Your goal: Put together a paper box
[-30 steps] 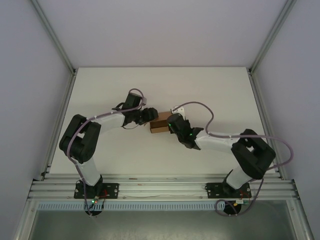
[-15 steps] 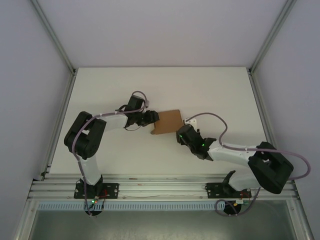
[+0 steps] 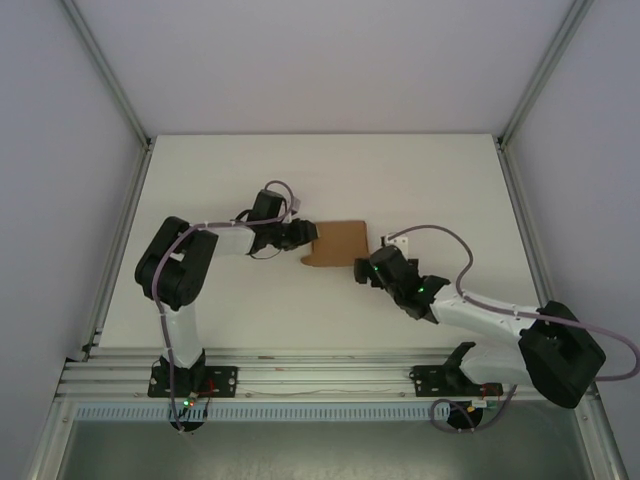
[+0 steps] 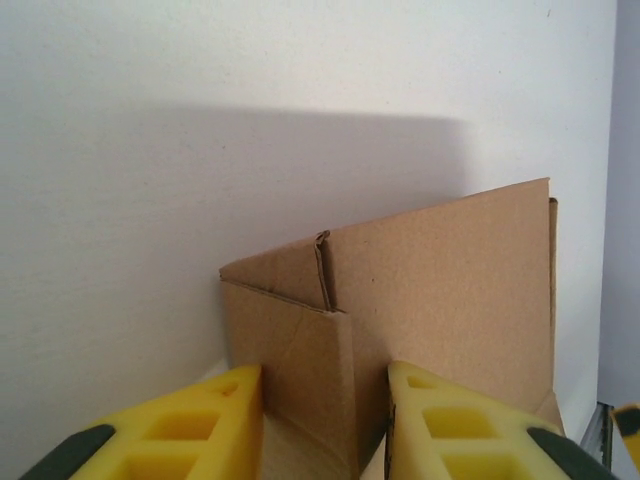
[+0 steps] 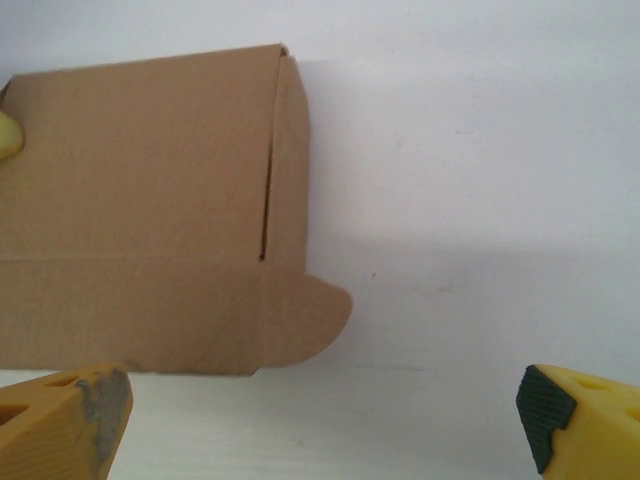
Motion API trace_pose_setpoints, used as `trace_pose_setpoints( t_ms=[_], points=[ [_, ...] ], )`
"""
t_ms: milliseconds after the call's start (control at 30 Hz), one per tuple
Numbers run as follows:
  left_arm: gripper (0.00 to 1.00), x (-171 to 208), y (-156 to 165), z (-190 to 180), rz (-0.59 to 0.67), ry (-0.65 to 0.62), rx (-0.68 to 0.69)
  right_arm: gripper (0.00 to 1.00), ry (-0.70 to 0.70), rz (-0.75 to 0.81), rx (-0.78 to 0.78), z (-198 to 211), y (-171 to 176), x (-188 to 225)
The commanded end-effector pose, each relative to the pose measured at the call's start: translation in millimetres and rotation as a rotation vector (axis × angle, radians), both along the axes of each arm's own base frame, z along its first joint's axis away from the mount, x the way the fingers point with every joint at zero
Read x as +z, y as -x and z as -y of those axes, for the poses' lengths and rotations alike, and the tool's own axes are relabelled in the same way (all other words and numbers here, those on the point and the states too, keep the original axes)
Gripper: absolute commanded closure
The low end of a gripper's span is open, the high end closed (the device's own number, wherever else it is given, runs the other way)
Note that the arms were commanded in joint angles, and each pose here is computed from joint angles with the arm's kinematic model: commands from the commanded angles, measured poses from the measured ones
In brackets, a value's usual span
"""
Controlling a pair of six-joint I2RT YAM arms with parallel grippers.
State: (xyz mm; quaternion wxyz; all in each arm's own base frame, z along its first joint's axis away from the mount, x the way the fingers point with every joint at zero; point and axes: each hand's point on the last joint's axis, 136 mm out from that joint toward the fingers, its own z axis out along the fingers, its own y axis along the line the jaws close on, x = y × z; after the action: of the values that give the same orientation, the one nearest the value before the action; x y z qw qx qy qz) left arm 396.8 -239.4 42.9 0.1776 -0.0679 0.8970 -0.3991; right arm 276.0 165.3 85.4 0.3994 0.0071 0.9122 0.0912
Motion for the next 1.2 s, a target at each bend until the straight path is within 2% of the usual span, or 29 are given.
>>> trace_pose_setpoints(
  t_ms=[0, 133, 300, 400, 600, 700, 767, 867, 1000, 1067, 1167],
  points=[
    [0.72, -31, 12, -12, -0.075, 0.006, -0.003, 0.00, -0.114, 0.016, 0.026, -11, -16, 24],
    [0.77, -33, 16, -14, -0.075, 0.060, -0.008, 0.00, -0.239, -0.051, 0.054, -21, -33, 33],
    [0.84, -33, 17, -18, -0.072, 0.100, -0.007, 0.01, -0.358, -0.199, 0.073, -32, -54, 20],
    [0.84, -32, 16, -22, -0.072, 0.134, 0.004, 0.03, -0.440, -0.285, 0.097, -43, -65, 12],
    [0.84, -33, 17, -24, -0.066, 0.120, -0.012, 0.07, -0.566, -0.365, 0.205, -76, -78, 7],
    [0.83, -32, 16, -24, -0.062, 0.122, -0.015, 0.17, -0.636, -0.386, 0.228, -87, -83, 7],
    [0.82, -30, 14, -24, -0.054, 0.124, -0.011, 0.28, -0.679, -0.400, 0.240, -92, -83, 10],
    [0.76, -20, 10, -22, -0.021, 0.136, -0.021, 0.39, -0.702, -0.397, 0.242, -93, -83, 15],
    [0.69, 6, -1, -18, 0.066, 0.155, -0.039, 0.46, -0.699, -0.383, 0.199, -86, -82, 22],
    [0.57, 23, -5, -15, 0.121, 0.172, -0.054, 0.46, -0.704, -0.383, 0.169, -82, -81, 24],
    [0.33, 56, -12, -14, 0.223, 0.170, -0.071, 0.48, -0.704, -0.388, 0.128, -76, -80, 28]
  ],
)
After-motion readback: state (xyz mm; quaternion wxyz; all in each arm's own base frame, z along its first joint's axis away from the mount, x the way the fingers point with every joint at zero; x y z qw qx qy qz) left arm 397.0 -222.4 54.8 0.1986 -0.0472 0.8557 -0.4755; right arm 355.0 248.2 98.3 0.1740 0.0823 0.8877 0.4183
